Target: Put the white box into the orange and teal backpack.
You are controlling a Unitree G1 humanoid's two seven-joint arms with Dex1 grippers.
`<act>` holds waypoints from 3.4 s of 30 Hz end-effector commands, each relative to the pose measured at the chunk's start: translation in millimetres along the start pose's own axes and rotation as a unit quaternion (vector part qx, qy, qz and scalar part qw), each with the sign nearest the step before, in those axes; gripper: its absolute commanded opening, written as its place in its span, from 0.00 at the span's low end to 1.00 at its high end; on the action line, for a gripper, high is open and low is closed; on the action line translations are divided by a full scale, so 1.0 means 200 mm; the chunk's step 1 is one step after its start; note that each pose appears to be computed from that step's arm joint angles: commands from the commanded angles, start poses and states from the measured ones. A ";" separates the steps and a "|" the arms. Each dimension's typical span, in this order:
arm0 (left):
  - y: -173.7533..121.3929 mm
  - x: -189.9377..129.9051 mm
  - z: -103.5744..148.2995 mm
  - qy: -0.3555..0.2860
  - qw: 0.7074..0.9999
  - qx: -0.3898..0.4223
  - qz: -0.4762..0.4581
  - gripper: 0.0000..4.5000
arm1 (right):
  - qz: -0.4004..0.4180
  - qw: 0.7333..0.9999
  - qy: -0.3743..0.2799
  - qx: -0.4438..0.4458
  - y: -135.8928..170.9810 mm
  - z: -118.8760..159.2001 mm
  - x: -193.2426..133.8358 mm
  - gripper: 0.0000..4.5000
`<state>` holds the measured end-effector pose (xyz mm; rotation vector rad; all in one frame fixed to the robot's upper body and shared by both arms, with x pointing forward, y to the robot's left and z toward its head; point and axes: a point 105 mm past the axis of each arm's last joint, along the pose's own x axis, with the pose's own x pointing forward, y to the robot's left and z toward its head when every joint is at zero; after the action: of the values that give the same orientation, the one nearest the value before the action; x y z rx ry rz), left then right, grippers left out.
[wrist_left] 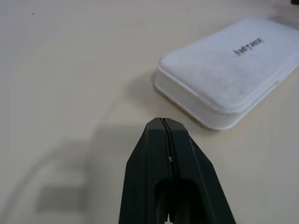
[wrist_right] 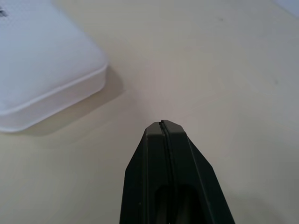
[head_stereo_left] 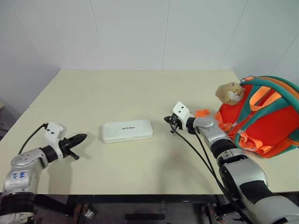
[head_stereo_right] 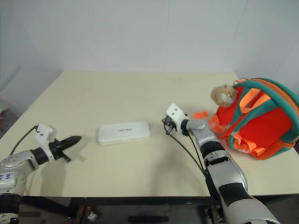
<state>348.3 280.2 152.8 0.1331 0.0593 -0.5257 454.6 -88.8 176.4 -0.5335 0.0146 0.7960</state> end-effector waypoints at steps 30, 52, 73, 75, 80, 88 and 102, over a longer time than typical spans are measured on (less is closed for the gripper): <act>-0.16 0.25 0.02 -0.021 0.999 -0.006 -0.038 0.00 | 0.111 0.993 -0.022 0.025 0.30 0.02 0.12 0.00; -0.25 0.21 0.04 -0.016 0.997 0.028 -0.066 0.00 | 0.115 0.992 -0.003 0.042 0.34 -0.03 -0.04 0.00; 0.01 0.14 -0.03 -0.004 0.988 0.006 0.154 0.00 | 0.076 0.996 -0.004 0.042 0.26 0.02 0.12 0.00; 0.01 0.17 -0.04 0.004 0.988 -0.003 0.153 0.00 | 0.073 0.996 -0.007 0.044 0.26 0.03 0.13 0.00; -0.02 0.25 -0.03 0.002 0.993 -0.009 0.121 0.00 | 0.077 0.996 -0.014 0.043 0.27 0.05 0.15 0.00; -0.07 0.28 -0.04 0.008 0.997 -0.019 0.079 0.00 | 0.096 0.994 -0.024 0.041 0.31 0.06 0.13 0.00; -0.23 0.34 -0.06 0.022 0.999 -0.032 -0.010 0.00 | 0.115 0.992 -0.004 0.044 0.37 0.05 -0.03 0.00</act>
<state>385.4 232.7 127.5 0.0786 0.1277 -0.4409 404.0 -56.8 136.1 -0.4461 0.1654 0.9803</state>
